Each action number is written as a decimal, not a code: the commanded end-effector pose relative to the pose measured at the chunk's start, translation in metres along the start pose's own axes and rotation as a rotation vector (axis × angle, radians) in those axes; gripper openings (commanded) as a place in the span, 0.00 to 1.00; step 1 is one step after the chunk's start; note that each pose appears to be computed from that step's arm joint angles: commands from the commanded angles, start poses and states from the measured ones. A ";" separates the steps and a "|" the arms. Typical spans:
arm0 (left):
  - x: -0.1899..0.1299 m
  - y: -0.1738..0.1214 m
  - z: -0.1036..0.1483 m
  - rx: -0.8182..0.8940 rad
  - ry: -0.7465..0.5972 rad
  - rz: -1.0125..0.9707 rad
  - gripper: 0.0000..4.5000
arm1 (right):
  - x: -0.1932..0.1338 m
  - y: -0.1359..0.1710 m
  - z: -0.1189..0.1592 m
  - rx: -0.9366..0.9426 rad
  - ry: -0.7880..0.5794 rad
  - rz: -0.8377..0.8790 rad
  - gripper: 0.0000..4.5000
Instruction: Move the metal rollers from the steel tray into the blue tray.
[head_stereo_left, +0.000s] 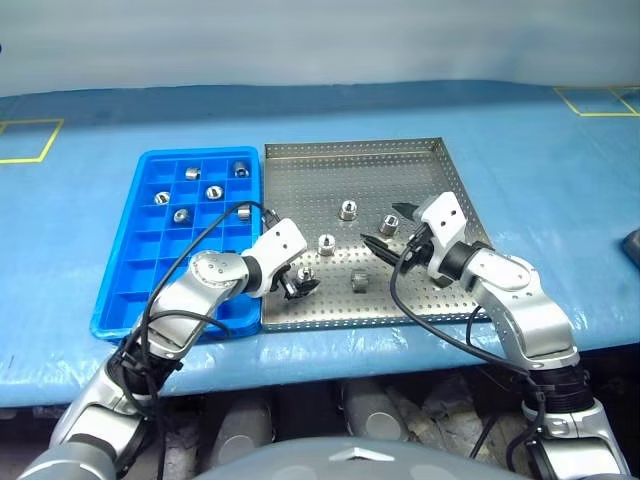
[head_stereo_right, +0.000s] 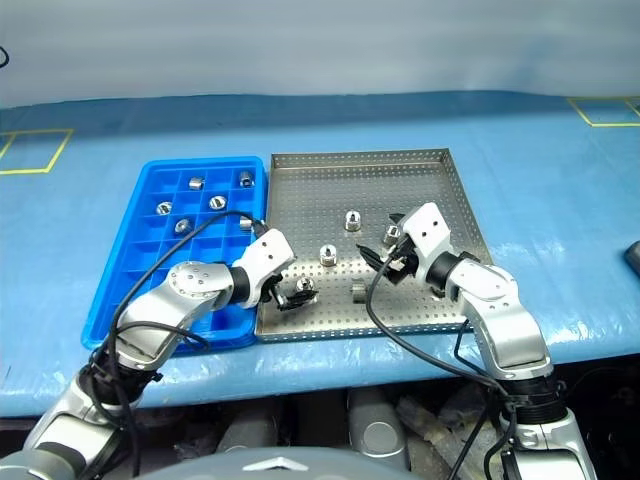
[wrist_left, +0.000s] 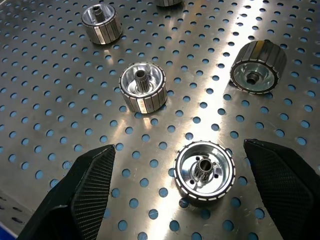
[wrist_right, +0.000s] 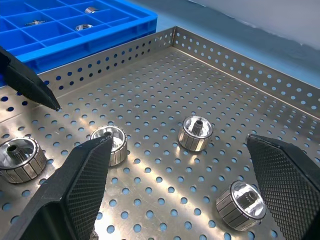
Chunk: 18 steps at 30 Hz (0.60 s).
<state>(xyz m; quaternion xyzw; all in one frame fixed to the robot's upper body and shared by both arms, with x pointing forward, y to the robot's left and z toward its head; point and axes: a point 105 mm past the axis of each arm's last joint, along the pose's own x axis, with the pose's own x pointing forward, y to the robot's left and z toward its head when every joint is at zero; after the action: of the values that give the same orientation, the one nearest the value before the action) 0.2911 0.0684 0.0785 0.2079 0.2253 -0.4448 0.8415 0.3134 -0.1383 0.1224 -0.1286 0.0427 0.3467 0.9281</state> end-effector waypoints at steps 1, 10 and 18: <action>0.002 -0.001 0.001 0.010 0.016 -0.016 0.99 | -0.003 -0.002 0.015 -0.033 -0.056 -0.011 1.00; 0.004 0.004 -0.010 0.058 0.114 -0.020 0.99 | -0.002 0.000 0.013 -0.025 -0.057 -0.014 1.00; 0.006 0.008 -0.012 0.068 0.136 -0.022 0.80 | -0.002 -0.001 0.012 -0.023 -0.062 -0.025 1.00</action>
<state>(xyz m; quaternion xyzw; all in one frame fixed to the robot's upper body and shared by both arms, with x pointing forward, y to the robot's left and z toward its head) 0.2948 0.0691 0.0673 0.2549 0.2631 -0.4580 0.8100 0.3126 -0.1372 0.1204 -0.1231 0.0406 0.3438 0.9300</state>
